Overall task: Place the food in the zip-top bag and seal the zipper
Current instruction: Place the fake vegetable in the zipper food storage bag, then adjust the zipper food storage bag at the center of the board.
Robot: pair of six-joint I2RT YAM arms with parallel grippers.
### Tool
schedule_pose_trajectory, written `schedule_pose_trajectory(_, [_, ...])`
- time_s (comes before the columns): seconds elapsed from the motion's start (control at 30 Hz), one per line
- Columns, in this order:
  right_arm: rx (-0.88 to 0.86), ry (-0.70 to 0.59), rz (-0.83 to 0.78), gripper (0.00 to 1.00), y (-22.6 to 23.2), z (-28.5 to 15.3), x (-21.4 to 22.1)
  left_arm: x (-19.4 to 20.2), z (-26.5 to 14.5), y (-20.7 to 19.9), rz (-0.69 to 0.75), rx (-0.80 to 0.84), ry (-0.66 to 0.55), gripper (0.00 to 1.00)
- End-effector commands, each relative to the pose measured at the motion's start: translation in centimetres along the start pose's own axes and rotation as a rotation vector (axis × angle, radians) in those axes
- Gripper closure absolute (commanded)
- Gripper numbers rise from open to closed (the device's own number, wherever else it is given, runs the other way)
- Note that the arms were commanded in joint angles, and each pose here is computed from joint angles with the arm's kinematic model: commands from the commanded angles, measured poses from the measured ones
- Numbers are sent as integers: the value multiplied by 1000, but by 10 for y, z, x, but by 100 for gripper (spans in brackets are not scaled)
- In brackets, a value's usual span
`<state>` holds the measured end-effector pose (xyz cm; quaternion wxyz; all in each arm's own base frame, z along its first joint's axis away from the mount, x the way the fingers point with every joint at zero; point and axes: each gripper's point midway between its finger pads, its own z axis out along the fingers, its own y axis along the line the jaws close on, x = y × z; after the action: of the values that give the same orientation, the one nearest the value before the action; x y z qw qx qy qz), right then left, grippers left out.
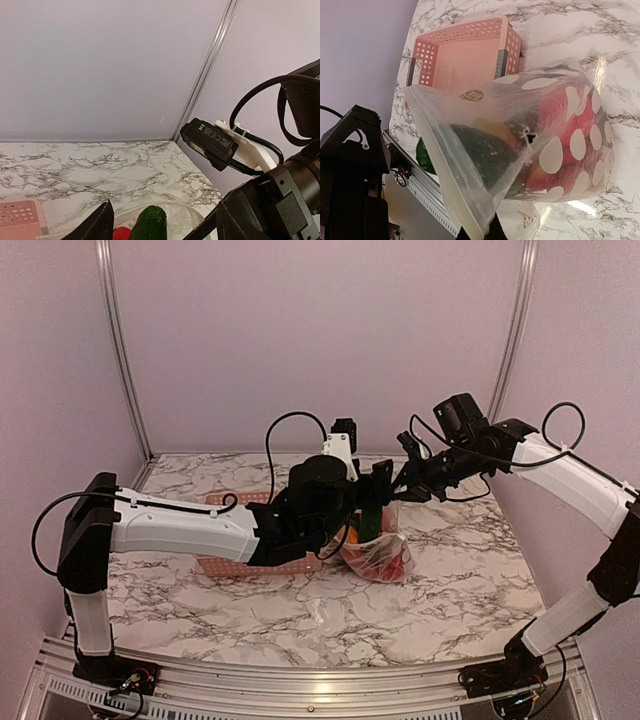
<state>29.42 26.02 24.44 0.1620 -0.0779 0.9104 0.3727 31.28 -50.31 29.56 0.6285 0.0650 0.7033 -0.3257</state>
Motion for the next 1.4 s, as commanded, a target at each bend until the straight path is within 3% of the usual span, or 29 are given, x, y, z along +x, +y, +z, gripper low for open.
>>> schedule_pose_trajectory(0.0, [-18,-58,-42,100,11,-13,-15,-47,-19,-1,80,-28,1,28])
schedule_pose_trajectory(0.13, [-16,-58,-49,100,10,-14,-13,-64,-39,25,120,-133,56,31])
schedule_pose_trajectory(0.2, [-14,-58,-57,100,9,-13,-12,-53,-47,51,119,-201,152,35])
schedule_pose_trajectory(0.33, [-4,-66,-68,100,7,-14,-13,-19,-59,69,28,-141,341,48])
schedule_pose_trajectory(0.67, [-14,-76,-84,100,11,-11,-19,48,-68,83,-85,-150,568,52])
schedule_pose_trajectory(0.8, [-15,-70,-90,100,11,-10,-20,75,-67,97,-162,-217,664,60])
schedule_pose_trajectory(0.93, [-6,-61,-93,100,8,-8,-19,83,-62,95,-185,-217,689,67])
schedule_pose_trajectory(1.1, [-7,-54,-92,100,8,-8,-17,83,-45,80,-208,-138,708,85])
schedule_pose_trajectory(1.2, [1,-58,-96,100,8,-10,-18,64,-28,70,-236,-85,665,99])
schedule_pose_trajectory(1.37, [196,-97,-138,100,4,-37,-31,-9,-12,18,-275,75,548,100])
